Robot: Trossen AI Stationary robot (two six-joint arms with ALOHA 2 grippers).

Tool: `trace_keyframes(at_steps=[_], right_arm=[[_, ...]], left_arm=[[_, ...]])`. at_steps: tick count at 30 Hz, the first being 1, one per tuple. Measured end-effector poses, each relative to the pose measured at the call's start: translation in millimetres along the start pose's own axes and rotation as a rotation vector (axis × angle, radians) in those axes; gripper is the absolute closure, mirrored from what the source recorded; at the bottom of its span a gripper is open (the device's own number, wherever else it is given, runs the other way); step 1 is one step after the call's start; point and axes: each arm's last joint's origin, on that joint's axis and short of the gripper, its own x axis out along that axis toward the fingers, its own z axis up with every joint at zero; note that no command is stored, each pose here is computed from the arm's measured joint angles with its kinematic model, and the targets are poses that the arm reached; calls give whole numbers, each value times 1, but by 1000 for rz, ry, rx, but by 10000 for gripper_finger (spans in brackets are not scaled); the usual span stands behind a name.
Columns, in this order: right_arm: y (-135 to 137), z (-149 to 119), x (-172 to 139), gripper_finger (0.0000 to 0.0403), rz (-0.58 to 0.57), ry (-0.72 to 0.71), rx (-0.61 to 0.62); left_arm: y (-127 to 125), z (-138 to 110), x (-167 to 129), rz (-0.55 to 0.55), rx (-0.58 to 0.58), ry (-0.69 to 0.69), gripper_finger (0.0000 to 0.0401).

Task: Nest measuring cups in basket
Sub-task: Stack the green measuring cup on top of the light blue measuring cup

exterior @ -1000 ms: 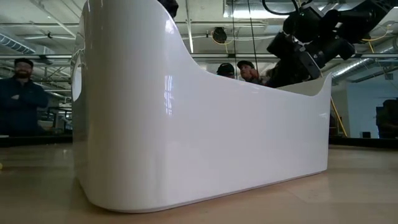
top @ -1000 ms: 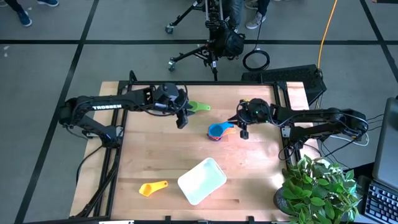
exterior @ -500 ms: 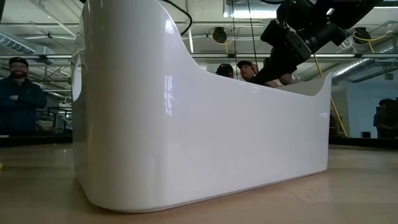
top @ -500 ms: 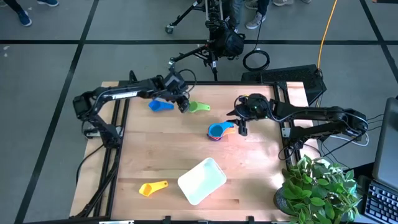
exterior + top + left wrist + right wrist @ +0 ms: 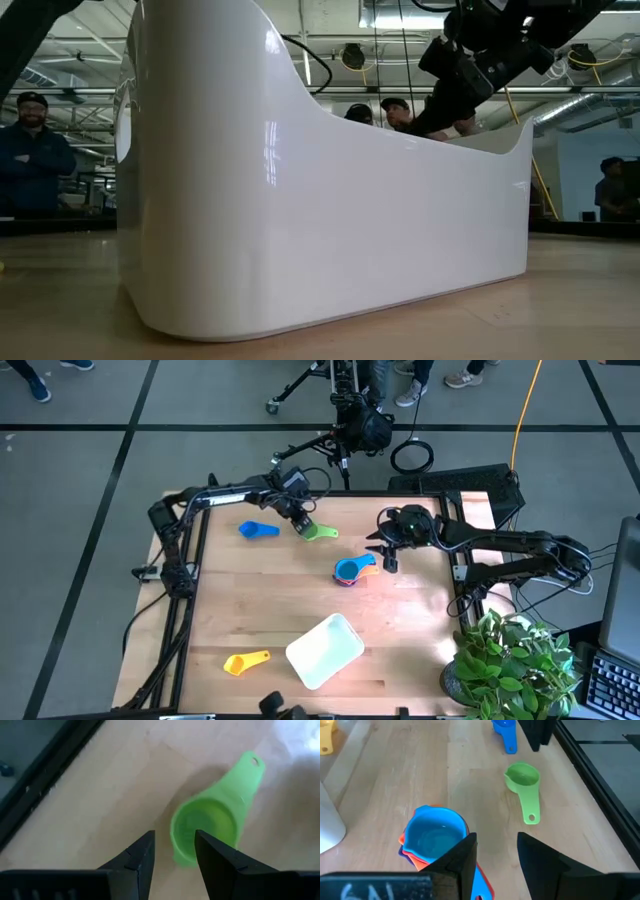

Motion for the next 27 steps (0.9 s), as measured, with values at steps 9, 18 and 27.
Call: trace_keyframes(at_steps=[9, 18, 27], right_arm=[[0, 0, 0, 270, -2, 0, -3], [-1, 0, 0, 270, -4, -5, -6], [-1, 1, 0, 271, -5, -8, -20]], left_arm=[[-6, -3, 25, 2, 29, 70, 261], [-2, -7, 40, 50, -2, 110, 261], [-4, -7, 40, 27, -28, 112, 333]])
